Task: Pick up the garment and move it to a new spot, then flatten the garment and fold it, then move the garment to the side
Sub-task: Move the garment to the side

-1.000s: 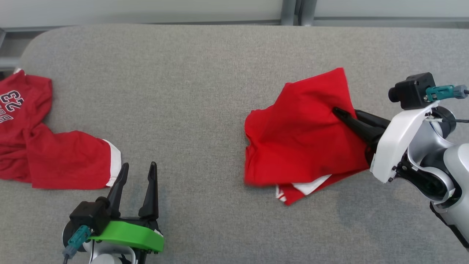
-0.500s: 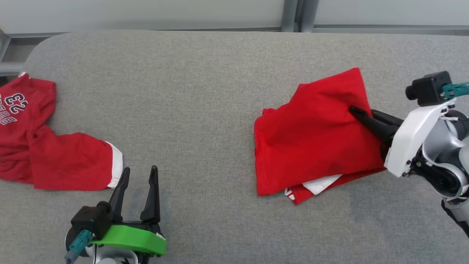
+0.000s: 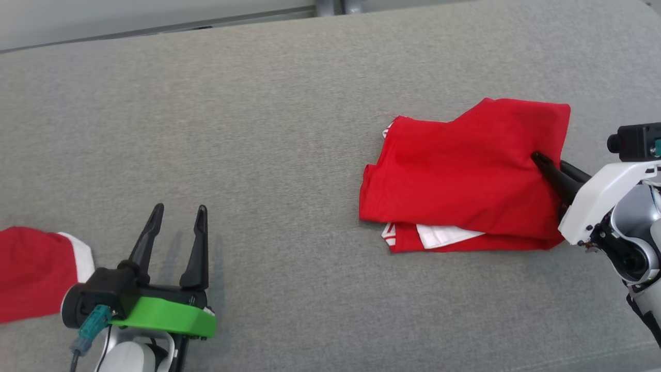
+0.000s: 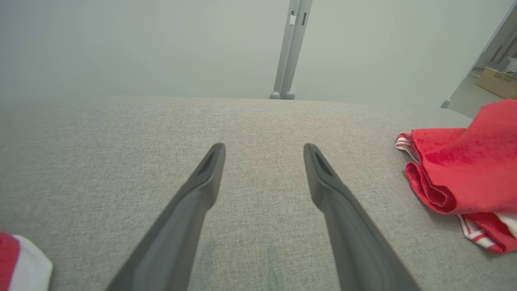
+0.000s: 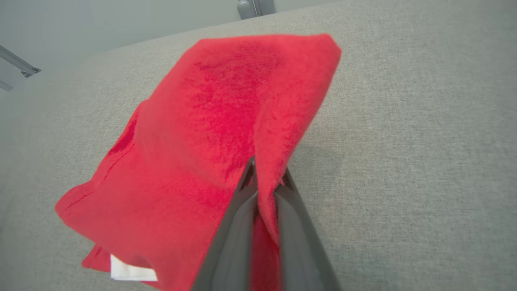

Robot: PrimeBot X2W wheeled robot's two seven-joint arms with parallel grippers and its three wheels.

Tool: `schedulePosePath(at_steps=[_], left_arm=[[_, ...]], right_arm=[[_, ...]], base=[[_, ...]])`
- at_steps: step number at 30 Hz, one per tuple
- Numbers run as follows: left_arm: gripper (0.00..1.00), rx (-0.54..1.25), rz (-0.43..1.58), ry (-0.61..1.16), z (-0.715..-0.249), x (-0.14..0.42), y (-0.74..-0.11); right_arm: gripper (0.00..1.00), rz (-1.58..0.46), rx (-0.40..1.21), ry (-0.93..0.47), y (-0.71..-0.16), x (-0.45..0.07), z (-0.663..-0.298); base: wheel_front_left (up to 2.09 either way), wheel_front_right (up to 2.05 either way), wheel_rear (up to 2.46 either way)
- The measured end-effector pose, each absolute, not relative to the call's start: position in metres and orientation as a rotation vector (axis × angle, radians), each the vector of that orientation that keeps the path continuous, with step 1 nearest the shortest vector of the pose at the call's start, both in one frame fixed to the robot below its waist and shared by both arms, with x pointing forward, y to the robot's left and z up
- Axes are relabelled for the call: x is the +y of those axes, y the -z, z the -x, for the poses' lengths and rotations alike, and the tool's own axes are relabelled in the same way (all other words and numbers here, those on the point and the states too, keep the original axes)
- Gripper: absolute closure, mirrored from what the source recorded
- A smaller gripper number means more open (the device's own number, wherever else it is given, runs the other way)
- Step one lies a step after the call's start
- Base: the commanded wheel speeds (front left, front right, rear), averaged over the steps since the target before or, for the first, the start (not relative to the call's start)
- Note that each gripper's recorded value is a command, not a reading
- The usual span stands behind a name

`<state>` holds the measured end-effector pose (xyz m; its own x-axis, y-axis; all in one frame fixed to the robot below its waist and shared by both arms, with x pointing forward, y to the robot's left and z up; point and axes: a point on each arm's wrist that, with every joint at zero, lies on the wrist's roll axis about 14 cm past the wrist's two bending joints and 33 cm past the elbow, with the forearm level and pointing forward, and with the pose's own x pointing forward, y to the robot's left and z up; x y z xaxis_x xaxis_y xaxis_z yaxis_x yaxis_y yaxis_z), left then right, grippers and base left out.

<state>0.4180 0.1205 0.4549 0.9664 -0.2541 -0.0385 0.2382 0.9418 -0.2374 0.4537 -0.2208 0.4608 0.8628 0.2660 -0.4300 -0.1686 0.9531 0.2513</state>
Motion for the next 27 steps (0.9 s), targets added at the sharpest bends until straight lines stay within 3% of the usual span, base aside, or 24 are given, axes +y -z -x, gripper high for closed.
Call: schedulePosePath(at_steps=[9, 14, 22, 27], left_arm=[[0.0, 0.094, 0.209, 0.422, -0.452, 0.069, -0.445], [0.0, 0.134, 0.231, 0.469, -0.459, 0.049, -0.429], [0.0, 0.174, 0.279, 0.462, -0.467, 0.038, -0.409], [0.0, 0.186, 0.277, 0.435, -0.464, 0.046, -0.405]], right_arm=[[1.0, -0.189, 0.488, 0.025, -0.43, -0.302, -0.43], [1.0, -0.068, 0.473, 0.078, -0.433, -0.333, -0.451], [1.0, 0.242, 0.417, 0.095, -0.464, -0.377, -0.513], [1.0, 0.41, 0.475, 0.112, -0.464, -0.403, -0.53]], base=[[0.0, 0.0, 0.0], [0.0, 0.0, 0.0], [0.0, 0.0, 0.0], [0.0, 0.0, 0.0]])
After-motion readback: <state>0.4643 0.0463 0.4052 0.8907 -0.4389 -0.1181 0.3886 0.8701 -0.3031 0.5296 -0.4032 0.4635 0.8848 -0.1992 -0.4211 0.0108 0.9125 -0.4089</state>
